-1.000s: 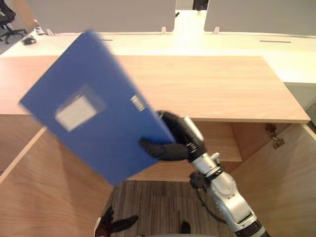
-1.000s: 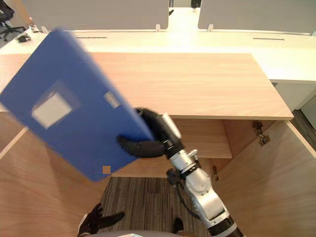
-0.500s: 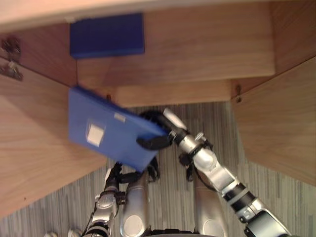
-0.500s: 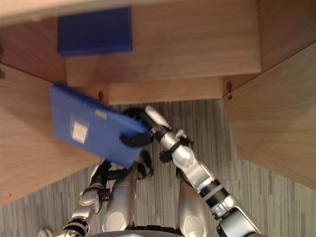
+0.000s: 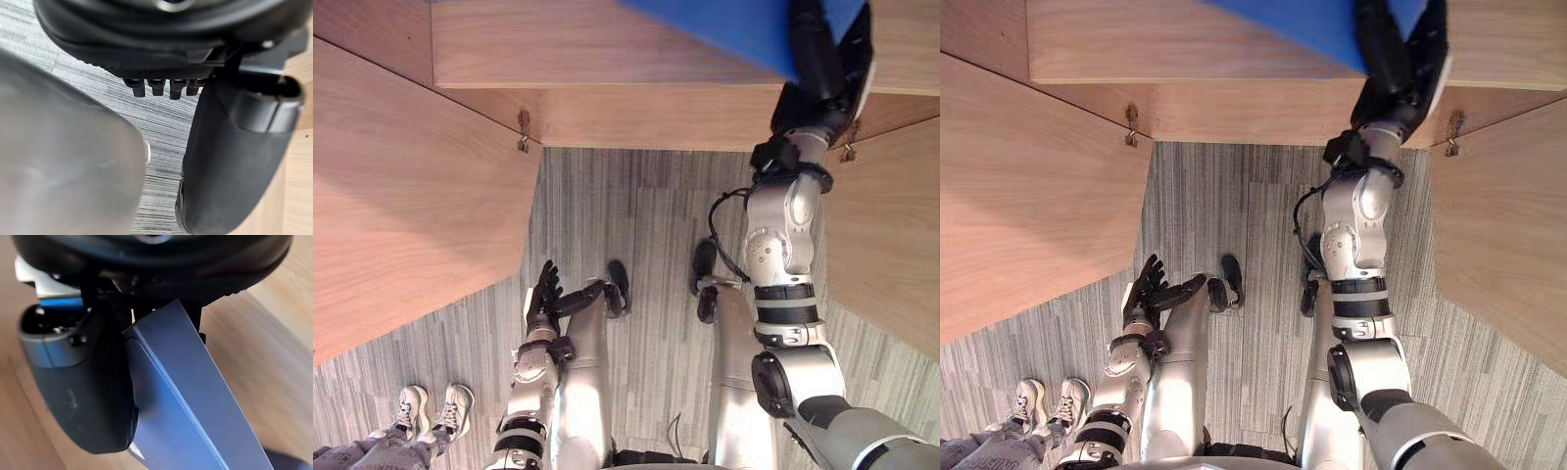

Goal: Walk over to the cabinet, pick up the folder, carry it to the office cabinet, place the folder inside the office cabinet, then close the office cabinet door

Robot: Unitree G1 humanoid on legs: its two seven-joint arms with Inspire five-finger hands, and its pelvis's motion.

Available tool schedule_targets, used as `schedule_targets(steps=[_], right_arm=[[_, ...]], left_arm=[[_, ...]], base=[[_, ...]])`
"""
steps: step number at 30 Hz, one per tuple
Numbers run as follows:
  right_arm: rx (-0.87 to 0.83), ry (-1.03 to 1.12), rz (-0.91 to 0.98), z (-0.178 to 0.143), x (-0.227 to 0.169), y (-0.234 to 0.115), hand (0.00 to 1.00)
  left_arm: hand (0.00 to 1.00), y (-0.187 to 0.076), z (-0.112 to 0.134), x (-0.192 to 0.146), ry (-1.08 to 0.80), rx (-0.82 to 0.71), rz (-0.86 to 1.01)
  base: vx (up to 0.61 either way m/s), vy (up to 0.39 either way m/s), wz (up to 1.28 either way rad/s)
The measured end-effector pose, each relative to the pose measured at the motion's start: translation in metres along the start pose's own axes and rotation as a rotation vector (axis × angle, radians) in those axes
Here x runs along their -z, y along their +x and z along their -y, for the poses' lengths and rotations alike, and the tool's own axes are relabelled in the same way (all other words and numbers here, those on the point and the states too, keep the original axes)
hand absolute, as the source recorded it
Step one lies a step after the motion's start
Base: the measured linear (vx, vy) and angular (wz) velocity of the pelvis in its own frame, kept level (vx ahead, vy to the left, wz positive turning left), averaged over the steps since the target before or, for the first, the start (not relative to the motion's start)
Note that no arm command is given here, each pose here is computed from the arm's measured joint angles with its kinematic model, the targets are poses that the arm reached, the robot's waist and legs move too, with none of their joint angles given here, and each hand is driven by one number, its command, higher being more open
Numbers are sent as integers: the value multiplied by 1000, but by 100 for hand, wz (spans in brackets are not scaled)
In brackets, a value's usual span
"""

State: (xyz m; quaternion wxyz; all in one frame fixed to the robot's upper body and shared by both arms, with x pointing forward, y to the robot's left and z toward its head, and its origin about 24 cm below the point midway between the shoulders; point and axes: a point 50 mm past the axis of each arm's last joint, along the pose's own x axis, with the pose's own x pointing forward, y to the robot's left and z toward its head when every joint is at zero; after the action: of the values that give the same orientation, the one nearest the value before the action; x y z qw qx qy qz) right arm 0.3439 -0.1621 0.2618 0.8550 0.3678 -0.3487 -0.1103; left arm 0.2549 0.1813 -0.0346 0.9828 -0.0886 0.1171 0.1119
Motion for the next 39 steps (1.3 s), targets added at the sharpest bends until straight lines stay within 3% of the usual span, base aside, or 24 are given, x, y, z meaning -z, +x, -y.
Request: schedule_targets(steps=[5,6,13,17,27,39], right_arm=[[200,144,-17,8,0,12,0],[231,171,-9,7,-1,14,100],[290,374,-51,-10,6,13,100],[263,380,-88,-20,12,14,100],[-183,-34,-248,-66,43,9,100],[-391,-407,-327,-61,73,-2,100]], left_arm=[[100,0,11,-7,-17,17,39],[100,0,13,-8,-18,18,46],[100,-2,28,-12,-31,50,69],[100,-2,30,-13,-39,53,76],[100,-1,25,-8,-54,33,47],[100,3,17,6,-15,16,-27]], base=[[-27,-36,16],[-17,-30,24],[-39,-22,10],[-81,-36,10],[-48,-12,-2],[-43,4,-4]])
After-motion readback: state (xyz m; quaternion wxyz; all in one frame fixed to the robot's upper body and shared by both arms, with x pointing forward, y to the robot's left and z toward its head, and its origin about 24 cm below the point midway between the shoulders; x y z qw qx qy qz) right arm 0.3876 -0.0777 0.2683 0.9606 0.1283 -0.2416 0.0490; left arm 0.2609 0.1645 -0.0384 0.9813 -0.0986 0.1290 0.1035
